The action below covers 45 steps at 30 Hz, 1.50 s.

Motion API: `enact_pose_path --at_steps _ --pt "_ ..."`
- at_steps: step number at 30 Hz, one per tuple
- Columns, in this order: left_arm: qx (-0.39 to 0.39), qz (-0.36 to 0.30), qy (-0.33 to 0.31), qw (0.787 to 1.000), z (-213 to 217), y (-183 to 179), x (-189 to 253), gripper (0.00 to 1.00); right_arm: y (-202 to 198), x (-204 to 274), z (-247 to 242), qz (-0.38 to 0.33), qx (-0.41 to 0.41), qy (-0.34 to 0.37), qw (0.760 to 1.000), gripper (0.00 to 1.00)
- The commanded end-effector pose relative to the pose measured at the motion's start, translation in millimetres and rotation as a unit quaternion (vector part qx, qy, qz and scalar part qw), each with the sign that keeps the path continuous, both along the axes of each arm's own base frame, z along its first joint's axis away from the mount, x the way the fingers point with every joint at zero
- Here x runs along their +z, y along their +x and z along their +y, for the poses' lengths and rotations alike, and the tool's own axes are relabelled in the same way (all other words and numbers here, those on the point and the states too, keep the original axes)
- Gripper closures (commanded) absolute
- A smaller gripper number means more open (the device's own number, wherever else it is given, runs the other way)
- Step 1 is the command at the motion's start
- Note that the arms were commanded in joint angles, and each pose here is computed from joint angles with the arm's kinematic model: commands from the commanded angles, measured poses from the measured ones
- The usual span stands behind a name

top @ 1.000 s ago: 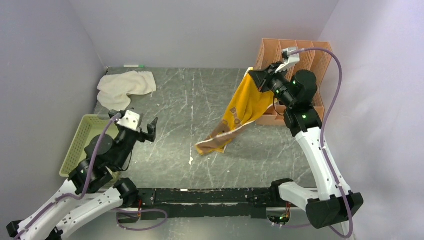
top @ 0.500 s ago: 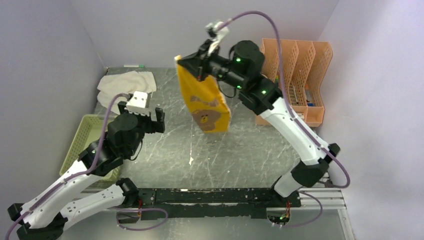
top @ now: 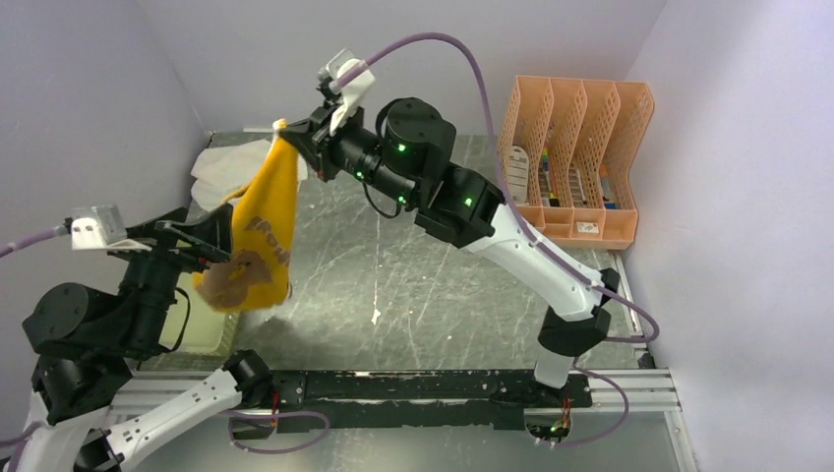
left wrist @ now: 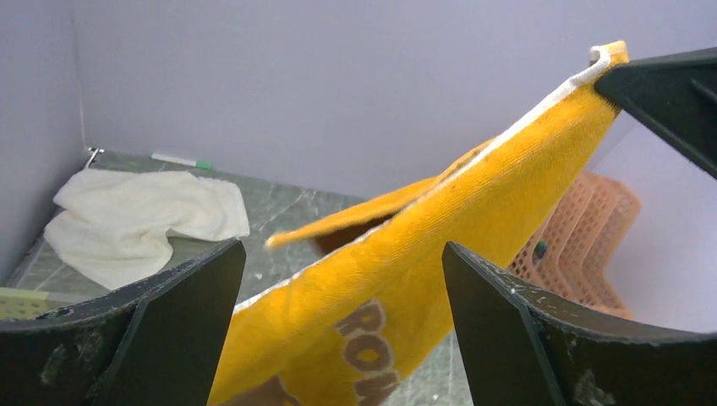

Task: Roll the towels
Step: Flatten out the towel at the center of the board.

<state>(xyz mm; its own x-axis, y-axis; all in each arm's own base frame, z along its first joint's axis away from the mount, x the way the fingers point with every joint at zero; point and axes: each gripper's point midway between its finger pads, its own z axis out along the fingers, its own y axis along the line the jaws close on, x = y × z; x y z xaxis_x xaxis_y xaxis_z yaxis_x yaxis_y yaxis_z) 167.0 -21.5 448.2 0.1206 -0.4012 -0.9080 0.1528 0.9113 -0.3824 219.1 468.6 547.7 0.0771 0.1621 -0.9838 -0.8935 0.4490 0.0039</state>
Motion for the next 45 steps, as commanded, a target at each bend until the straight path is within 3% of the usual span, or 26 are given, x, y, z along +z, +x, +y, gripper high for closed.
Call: enact_pose_path --at_steps 1,5,10,14,16,19,22,24,26,29,37,45 --pt "-0.010 0.052 0.077 0.996 -19 14 -31 0.01 38 -3 -55 -0.001 -0.146 -0.001 0.989 1.00" --pt "-0.029 0.071 0.103 0.992 -39 24 -48 0.01 76 -94 -106 0.060 -0.221 -0.082 0.970 1.00" --pt "-0.067 0.112 0.131 0.983 -72 37 -84 0.01 117 -224 -220 0.177 -0.289 -0.126 0.932 1.00" --pt "-0.146 0.207 0.150 0.956 -131 48 -162 0.01 128 -316 -277 0.258 -0.325 -0.185 0.891 1.00" --pt "-0.140 0.274 0.152 0.939 -144 54 -212 0.04 129 -342 -286 0.285 -0.327 -0.194 0.880 1.00" --pt "-0.124 0.330 0.130 0.927 -149 58 -268 0.03 137 -357 -296 0.310 -0.328 -0.186 0.873 1.00" --pt "-0.089 0.389 0.067 0.914 -134 68 -302 0.04 142 -357 -294 0.317 -0.316 -0.170 0.878 1.00" --pt "-0.044 0.450 0.005 0.892 -104 77 -331 0.08 144 -359 -291 0.322 -0.308 -0.165 0.880 1.00" --pt "-0.012 0.506 -0.056 0.860 -79 80 -356 0.21 145 -361 -288 0.327 -0.301 -0.161 0.881 1.00" --pt "-0.001 0.550 -0.105 0.828 -70 81 -376 0.29 146 -361 -287 0.328 -0.296 -0.158 0.883 1.00" --pt "0.018 0.549 -0.179 0.816 -78 82 -397 0.32 137 -376 -288 0.344 -0.283 -0.158 0.881 1.00" --pt "0.056 0.547 -0.146 0.822 -62 93 -407 0.36 135 -379 -285 0.351 -0.273 -0.157 0.882 1.00"
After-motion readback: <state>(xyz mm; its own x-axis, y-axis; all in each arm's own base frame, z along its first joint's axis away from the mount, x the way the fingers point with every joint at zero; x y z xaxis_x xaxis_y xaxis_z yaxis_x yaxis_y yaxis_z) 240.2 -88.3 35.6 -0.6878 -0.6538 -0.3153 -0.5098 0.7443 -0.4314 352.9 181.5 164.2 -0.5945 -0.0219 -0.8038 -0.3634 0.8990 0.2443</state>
